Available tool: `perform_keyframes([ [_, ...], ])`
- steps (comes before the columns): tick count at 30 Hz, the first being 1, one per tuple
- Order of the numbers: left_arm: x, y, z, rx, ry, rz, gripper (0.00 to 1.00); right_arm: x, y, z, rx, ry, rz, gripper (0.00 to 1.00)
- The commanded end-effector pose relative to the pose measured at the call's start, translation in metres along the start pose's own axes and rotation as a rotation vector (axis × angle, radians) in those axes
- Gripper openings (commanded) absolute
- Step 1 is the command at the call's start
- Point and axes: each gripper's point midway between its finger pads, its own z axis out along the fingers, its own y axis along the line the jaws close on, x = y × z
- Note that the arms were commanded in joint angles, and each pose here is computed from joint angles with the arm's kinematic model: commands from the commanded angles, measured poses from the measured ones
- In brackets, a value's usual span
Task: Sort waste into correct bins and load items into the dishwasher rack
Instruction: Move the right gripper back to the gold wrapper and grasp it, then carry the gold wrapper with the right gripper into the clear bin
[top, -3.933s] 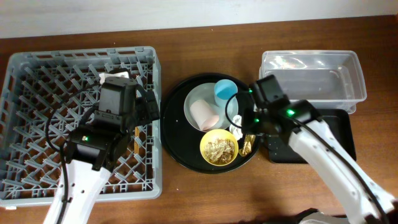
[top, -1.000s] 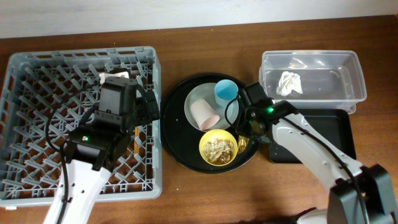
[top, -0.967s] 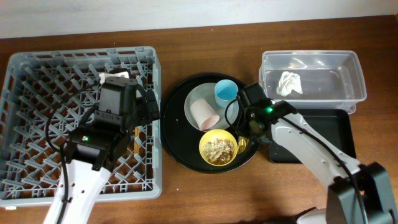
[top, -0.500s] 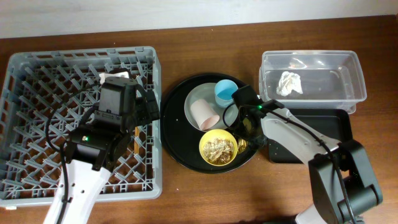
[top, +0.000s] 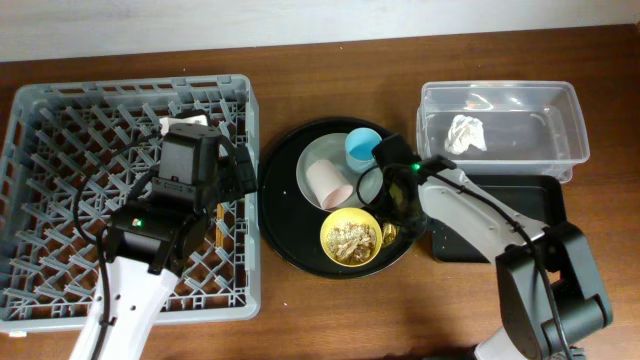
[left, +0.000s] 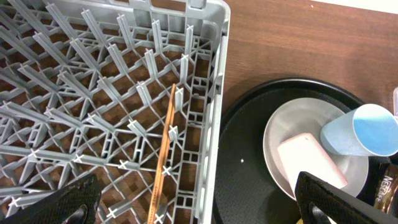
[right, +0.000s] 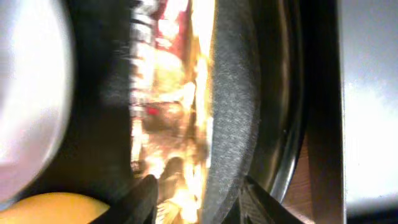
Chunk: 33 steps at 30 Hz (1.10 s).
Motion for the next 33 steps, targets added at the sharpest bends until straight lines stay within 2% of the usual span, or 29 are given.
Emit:
perform_keyframes([
  [1, -0.004, 0.000, -0.005, 0.007, -0.014, -0.005, 0.99, -0.008, 0.015, -0.010, -0.050, -0.016, -0.073, 0.46],
  [18, -0.004, 0.000, -0.005, 0.007, -0.014, -0.005, 0.99, -0.003, 0.009, 0.028, 0.016, 0.025, -0.077, 0.45],
  [20, -0.005, 0.000, -0.005, 0.007, -0.014, -0.005, 0.99, -0.003, 0.008, 0.028, 0.017, 0.027, -0.077, 0.45],
  [21, -0.005, 0.000, -0.005, 0.007, -0.014, -0.005, 0.99, -0.003, 0.008, 0.029, 0.018, 0.027, -0.077, 0.40],
  [27, -0.004, 0.000, -0.005, 0.007, -0.014, -0.005, 0.99, 0.002, 0.004, 0.033, 0.028, 0.040, -0.078, 0.40],
  [28, -0.005, 0.000, -0.005, 0.007, -0.014, -0.005, 0.99, 0.002, 0.004, 0.032, 0.027, 0.040, -0.078, 0.37],
  [30, -0.005, 0.000, -0.005, 0.007, -0.014, -0.005, 0.99, 0.002, 0.004, 0.032, 0.027, 0.040, -0.078, 0.18],
  [32, -0.005, 0.000, -0.005, 0.007, -0.014, -0.005, 0.99, 0.004, 0.004, 0.032, 0.028, 0.047, -0.078, 0.04],
  [33, -0.005, 0.000, -0.005, 0.007, -0.014, -0.005, 0.99, 0.007, 0.002, 0.030, 0.035, 0.062, -0.079, 0.04],
])
